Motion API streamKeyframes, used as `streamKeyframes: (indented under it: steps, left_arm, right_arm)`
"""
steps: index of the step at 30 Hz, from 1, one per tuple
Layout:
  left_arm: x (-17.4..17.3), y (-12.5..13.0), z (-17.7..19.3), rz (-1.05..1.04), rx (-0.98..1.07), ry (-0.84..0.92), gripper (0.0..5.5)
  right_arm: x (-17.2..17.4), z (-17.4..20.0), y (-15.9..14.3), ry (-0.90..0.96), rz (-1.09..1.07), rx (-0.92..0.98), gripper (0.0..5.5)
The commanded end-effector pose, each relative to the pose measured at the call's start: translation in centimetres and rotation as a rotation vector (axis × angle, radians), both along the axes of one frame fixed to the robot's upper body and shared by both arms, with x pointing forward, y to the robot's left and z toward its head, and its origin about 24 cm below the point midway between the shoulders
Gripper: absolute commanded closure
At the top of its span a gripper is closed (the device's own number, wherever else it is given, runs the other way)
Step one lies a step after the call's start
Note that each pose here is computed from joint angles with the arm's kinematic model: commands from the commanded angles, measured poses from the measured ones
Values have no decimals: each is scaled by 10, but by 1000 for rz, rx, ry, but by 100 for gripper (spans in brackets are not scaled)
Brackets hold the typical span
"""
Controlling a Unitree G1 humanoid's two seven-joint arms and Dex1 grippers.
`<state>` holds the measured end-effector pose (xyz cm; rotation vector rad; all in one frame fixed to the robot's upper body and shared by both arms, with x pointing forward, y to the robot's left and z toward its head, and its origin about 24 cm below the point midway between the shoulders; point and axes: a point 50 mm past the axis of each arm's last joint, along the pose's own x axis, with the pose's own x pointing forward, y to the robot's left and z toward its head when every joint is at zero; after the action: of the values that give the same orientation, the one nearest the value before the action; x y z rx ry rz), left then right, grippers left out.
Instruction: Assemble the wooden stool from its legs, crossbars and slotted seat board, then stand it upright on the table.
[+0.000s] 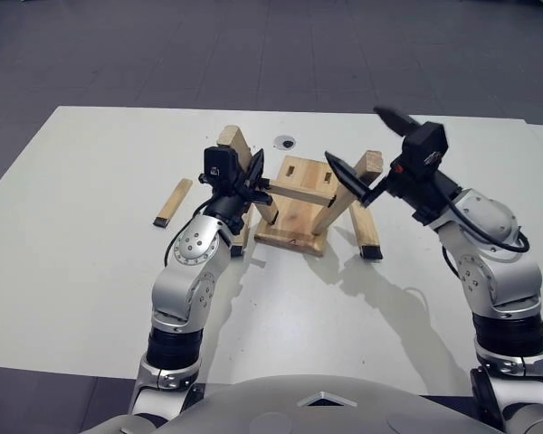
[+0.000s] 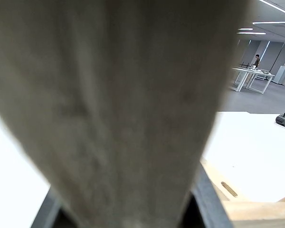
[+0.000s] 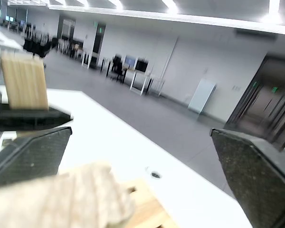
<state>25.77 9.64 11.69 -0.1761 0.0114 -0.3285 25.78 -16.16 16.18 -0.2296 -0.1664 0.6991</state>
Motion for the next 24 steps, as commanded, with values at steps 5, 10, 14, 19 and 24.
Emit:
streamKeyframes:
  steps: [5, 10, 14, 19, 24]
  left_arm:
    - [-6, 0, -40, -63, 163, 225, 447]
    - [-9, -5, -49, -122, 287, 256, 446]
    - [-11, -2, -59, -126, 364, 287, 440]
    - [-12, 0, -69, -103, 324, 347, 437]
    - [-8, 1, -68, -89, 227, 369, 437]
  right_arm:
    - [7, -10, -5, 44, -56, -48, 10]
    - [8, -14, -4, 56, -57, -48, 10]
    - [8, -10, -1, 37, -25, -35, 10]
    - [10, 6, 3, -27, 11, 15, 10]
    - [16, 53, 2, -182, 19, 161, 10]
